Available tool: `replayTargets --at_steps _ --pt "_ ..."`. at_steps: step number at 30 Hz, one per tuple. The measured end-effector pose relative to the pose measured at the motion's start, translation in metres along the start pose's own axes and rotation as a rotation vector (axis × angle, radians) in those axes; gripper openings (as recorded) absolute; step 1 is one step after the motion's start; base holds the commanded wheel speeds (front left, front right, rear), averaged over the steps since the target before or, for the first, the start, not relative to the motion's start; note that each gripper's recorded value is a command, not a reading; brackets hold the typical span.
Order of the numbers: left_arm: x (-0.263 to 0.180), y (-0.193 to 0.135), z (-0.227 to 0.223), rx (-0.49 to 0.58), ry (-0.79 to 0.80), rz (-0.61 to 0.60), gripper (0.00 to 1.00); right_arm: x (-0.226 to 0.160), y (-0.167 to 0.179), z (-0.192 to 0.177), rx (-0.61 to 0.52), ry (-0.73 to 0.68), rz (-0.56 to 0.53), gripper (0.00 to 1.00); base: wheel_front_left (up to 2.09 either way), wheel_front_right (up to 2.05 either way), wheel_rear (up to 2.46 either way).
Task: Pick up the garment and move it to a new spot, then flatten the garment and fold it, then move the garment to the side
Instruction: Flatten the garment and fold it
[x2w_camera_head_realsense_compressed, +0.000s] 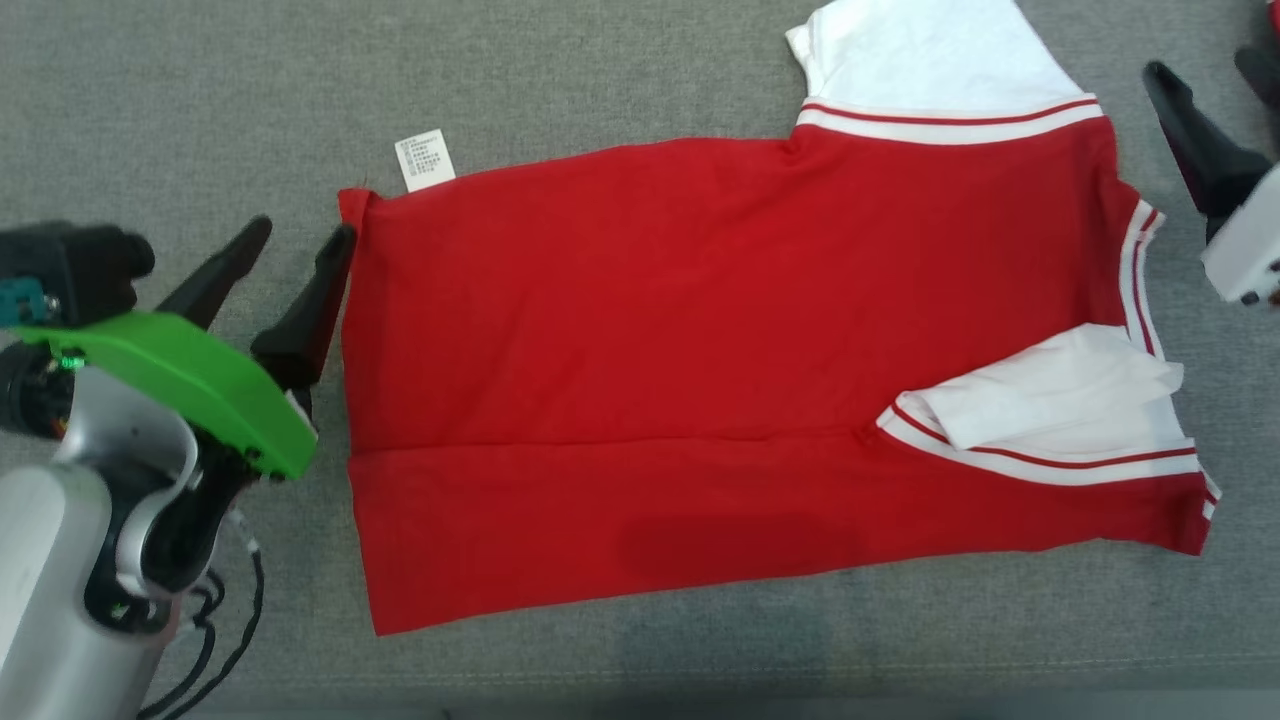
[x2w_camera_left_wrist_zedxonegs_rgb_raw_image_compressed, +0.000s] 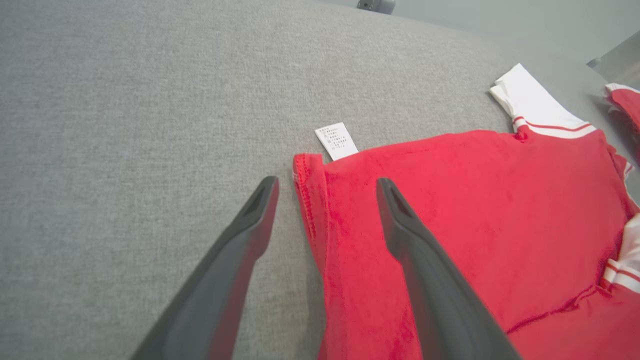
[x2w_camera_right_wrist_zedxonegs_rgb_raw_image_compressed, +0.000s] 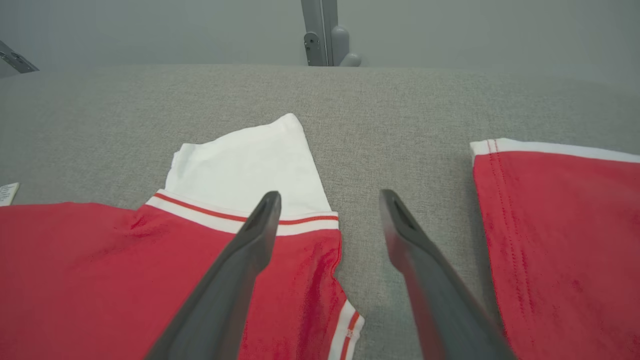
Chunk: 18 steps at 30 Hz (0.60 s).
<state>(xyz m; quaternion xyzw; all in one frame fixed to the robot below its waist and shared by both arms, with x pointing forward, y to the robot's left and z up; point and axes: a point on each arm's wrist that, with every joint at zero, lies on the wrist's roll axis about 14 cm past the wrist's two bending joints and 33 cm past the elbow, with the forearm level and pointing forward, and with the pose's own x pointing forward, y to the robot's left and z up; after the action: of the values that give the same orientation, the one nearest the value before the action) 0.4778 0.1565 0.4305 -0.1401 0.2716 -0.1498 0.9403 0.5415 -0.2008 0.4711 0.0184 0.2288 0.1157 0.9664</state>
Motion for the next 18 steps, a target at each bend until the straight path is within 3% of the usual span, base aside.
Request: replayTargets --at_steps 7,16,17,18 --pt "0.041 0.008 -0.019 0.038 0.105 0.001 1.0 0.082 0.023 -0.002 -0.056 0.04 0.042 1.0 0.0 0.0 0.0" --pt "0.05 0.031 -0.034 0.061 0.16 0.051 1.0 0.136 0.047 -0.032 -0.07 0.114 0.095 1.0 0.0 0.0 0.0" --pt "0.051 0.031 -0.033 0.062 0.156 0.049 0.96 0.139 0.049 -0.035 -0.072 0.121 0.099 1.0 0.0 0.0 0.0" --pt "0.051 0.031 -0.034 0.067 0.158 0.045 0.76 0.141 0.05 -0.036 -0.074 0.124 0.101 1.0 0.0 0.0 0.0"
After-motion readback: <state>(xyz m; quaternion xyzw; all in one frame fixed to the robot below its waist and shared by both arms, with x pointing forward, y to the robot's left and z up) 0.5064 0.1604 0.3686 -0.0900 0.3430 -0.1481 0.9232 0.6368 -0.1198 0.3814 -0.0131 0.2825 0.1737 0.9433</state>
